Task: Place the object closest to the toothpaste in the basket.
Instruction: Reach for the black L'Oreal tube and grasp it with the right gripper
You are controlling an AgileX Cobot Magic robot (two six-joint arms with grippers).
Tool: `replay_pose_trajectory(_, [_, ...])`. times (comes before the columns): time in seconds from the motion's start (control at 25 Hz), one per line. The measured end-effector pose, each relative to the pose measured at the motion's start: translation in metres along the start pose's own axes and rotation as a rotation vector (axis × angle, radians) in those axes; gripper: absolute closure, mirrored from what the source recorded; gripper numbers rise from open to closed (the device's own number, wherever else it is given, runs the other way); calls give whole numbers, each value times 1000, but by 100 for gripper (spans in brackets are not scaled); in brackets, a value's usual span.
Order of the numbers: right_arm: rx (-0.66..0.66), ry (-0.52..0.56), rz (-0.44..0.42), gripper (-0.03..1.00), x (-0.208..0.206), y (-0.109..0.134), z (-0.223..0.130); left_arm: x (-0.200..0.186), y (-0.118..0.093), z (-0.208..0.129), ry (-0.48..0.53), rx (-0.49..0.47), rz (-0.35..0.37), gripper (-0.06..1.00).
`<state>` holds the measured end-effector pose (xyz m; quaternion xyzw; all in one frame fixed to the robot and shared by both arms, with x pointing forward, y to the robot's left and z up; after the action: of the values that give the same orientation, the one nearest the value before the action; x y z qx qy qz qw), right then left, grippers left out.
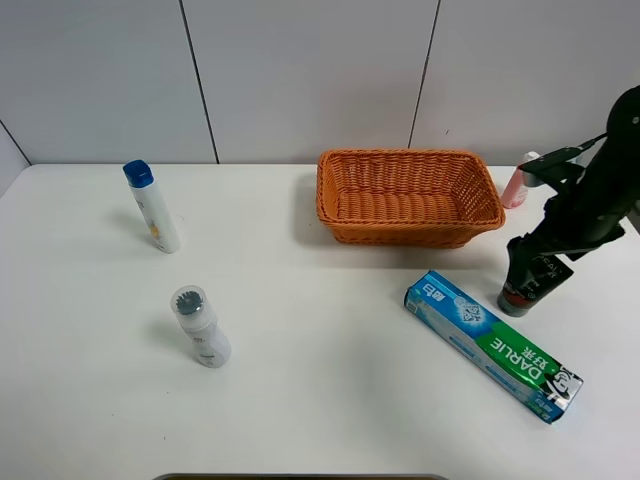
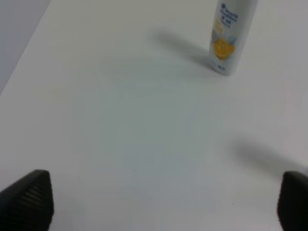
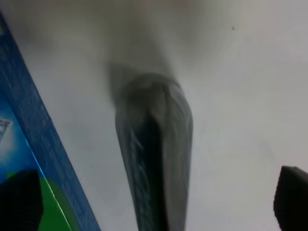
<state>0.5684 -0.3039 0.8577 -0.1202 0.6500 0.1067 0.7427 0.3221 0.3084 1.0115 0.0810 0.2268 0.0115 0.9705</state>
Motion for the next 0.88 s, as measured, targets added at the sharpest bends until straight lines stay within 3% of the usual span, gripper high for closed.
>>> replay_pose_trajectory(0.32, [34,54,10,-2,31,7,1,0,0,0,0,0,0,1])
replay_pose_trajectory(0.88, [52,61,0,-2,33,6,0,0,0,0,0,0,0,1])
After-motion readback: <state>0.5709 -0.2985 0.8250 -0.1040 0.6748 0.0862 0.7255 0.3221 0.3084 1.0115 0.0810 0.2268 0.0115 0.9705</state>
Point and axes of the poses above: a point on each arm's last joint axis where the gripper is mounted, x pointing out along that axis toward the gripper, y along the wrist's bending axis when the last joint is at zero, z = x × y, the point moved 10 cm from there along x, pointing out along that axis toward the gripper, and after that the axes turned 9 degrees about x, right-handed, at the moved point
